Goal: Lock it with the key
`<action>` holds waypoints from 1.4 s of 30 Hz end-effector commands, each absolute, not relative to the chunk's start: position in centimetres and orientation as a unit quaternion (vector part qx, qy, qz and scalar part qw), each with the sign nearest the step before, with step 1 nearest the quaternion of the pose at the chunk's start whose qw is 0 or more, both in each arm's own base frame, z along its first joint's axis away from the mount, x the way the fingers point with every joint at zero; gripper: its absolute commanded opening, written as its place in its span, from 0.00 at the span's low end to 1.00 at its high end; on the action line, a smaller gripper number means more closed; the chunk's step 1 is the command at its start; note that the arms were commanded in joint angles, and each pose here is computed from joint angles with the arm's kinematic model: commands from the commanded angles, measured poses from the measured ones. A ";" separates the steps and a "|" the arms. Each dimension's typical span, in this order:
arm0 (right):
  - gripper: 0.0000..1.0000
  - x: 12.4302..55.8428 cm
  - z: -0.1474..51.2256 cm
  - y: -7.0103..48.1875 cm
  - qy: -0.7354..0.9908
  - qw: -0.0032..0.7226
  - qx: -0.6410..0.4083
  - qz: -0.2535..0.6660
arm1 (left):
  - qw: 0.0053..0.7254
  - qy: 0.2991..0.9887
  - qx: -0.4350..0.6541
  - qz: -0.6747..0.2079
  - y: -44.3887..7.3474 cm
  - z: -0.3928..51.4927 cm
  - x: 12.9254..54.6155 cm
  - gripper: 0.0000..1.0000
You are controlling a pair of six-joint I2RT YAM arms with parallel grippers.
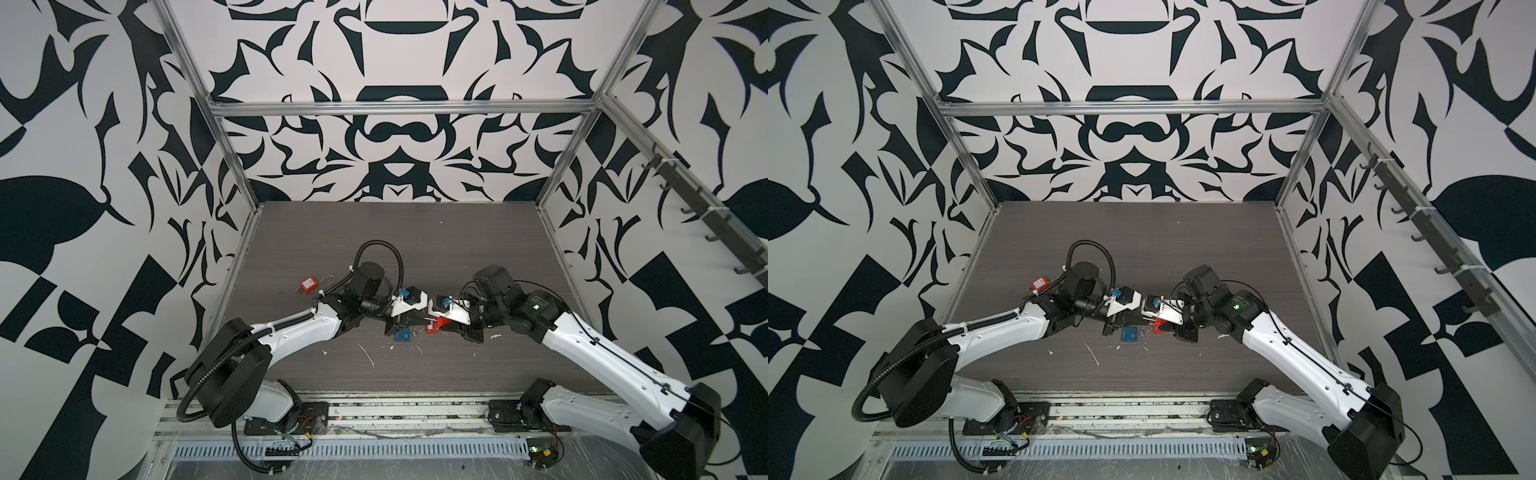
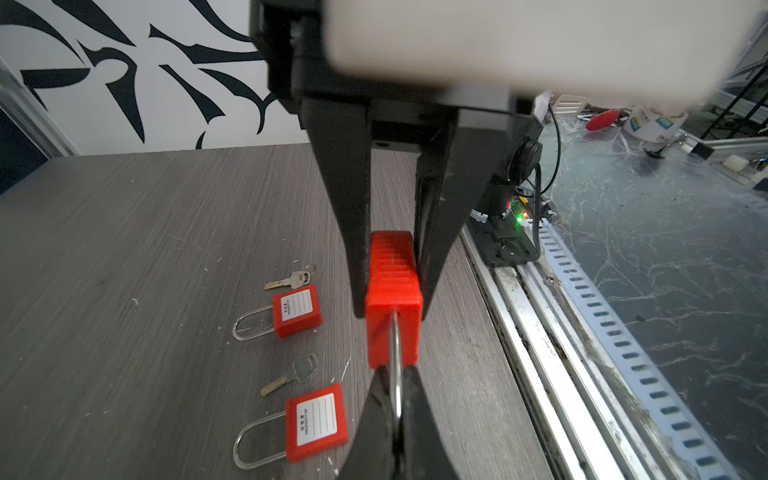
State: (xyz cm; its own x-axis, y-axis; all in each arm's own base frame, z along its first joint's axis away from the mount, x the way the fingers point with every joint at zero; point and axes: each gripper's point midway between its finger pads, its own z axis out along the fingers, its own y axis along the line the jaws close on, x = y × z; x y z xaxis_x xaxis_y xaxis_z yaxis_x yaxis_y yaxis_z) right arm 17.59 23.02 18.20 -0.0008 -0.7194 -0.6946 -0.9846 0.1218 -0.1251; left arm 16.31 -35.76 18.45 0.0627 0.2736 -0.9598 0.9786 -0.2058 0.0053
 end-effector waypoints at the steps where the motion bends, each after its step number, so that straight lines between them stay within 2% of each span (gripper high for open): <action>1: 0.44 18.5 23.2 24.8 0.625 0.394 -0.641 0.208 | 0.392 0.473 0.616 -0.492 -36.1 20.5 16.3 0.00; 3: 0.56 17.9 22.8 24.1 0.642 0.363 -0.643 0.207 | 0.402 0.474 0.611 -0.491 -35.7 20.9 16.9 0.00; 4: 0.59 17.5 22.8 23.8 0.649 0.351 -0.642 0.208 | 0.405 0.473 0.609 -0.491 -35.5 21.1 17.1 0.00; 7: 0.64 17.0 23.6 23.2 0.658 0.349 -0.634 0.209 | 0.406 0.473 0.607 -0.493 -35.2 21.2 17.4 0.00; 10: 0.64 17.0 24.7 22.2 0.660 0.372 -0.624 0.191 | 0.409 0.471 0.607 -0.492 -35.0 21.4 17.4 0.00; 13: 0.61 17.2 24.9 20.3 0.678 0.374 -0.614 0.157 | 0.411 0.471 0.607 -0.491 -34.8 21.5 17.3 0.00; 17: 0.54 17.9 23.4 18.1 0.718 0.337 -0.597 0.120 | 0.409 0.468 0.609 -0.492 -34.6 21.6 17.1 0.00; 24: 0.50 18.0 21.4 18.0 0.739 0.294 -0.592 0.133 | 0.410 0.466 0.609 -0.493 -34.6 21.8 16.9 0.00; 28: 0.45 19.1 20.5 18.0 0.744 0.293 -0.589 0.119 | 0.409 0.465 0.609 -0.496 -34.5 21.9 16.8 0.00; 32: 0.44 19.1 19.3 18.7 0.742 0.282 -0.593 0.136 | 0.413 0.464 0.606 -0.497 -34.6 22.2 16.9 0.00; 36: 0.42 20.6 17.7 18.1 0.736 0.308 -0.596 0.092 | 0.413 0.465 0.603 -0.499 -34.8 22.2 17.1 0.00; 42: 0.44 21.7 20.0 17.7 0.711 0.376 -0.592 0.054 | 0.413 0.468 0.602 -0.498 -34.9 22.2 17.2 0.00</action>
